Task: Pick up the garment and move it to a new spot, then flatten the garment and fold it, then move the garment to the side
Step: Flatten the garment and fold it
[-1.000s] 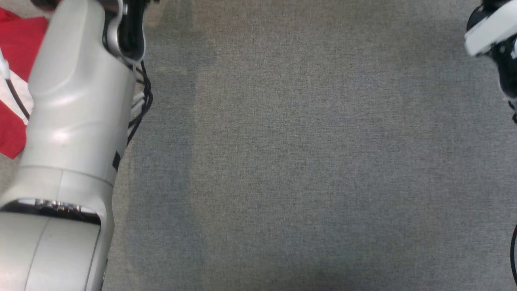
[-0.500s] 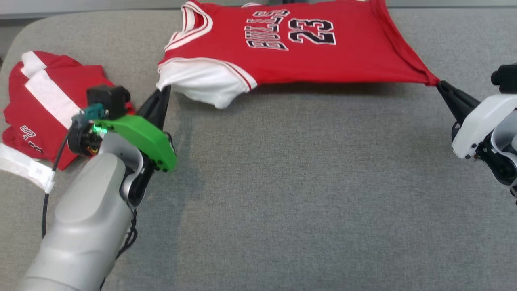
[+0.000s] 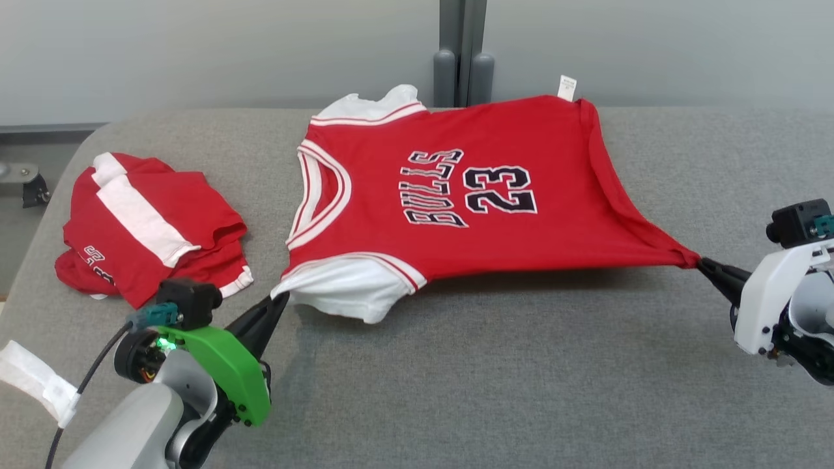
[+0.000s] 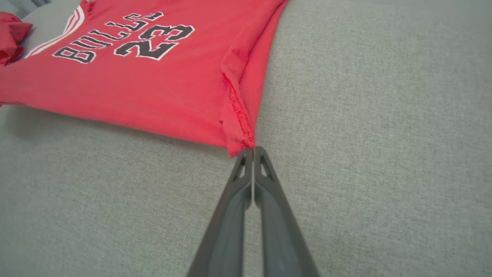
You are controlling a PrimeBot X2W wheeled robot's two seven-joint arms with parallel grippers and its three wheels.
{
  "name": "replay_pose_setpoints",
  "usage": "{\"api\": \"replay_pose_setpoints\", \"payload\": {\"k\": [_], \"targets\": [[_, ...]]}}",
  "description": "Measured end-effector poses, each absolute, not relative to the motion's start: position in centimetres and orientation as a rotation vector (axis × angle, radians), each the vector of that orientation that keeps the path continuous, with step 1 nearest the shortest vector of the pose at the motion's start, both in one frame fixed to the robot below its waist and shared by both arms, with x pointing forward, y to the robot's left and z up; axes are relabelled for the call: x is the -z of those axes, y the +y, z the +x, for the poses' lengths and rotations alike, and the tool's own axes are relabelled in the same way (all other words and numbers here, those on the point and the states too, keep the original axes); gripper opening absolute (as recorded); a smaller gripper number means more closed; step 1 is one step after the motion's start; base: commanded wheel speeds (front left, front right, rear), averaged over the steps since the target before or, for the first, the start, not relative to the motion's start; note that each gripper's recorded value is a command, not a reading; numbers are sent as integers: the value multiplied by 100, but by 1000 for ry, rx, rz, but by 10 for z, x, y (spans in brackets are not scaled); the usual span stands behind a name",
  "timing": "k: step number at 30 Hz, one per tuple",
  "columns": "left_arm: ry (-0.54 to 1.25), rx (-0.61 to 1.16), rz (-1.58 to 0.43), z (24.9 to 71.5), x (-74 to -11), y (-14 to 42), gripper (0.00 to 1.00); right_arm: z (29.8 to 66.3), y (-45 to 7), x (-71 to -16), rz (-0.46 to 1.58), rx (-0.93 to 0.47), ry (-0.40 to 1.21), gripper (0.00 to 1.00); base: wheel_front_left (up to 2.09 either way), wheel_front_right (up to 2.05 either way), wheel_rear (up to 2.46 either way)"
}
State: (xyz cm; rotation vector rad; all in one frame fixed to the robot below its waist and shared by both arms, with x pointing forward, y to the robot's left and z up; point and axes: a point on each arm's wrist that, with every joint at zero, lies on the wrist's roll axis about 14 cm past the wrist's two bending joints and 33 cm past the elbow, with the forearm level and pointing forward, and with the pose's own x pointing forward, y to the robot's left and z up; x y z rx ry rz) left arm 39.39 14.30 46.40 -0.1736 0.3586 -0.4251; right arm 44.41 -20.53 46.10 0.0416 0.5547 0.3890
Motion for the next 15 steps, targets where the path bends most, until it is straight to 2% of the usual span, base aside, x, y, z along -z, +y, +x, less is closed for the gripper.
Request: {"api": "replay_pose_setpoints", "payload": {"k": [10, 15], "targets": [[370, 480, -157, 347, -477, 135, 0, 383, -217, -448, 82, -404, 731, 0, 0, 0, 0], [413, 538, -30, 325, -468, 131, 0, 347, -224, -430, 97, -411, 884, 0, 0, 0, 0]]}}
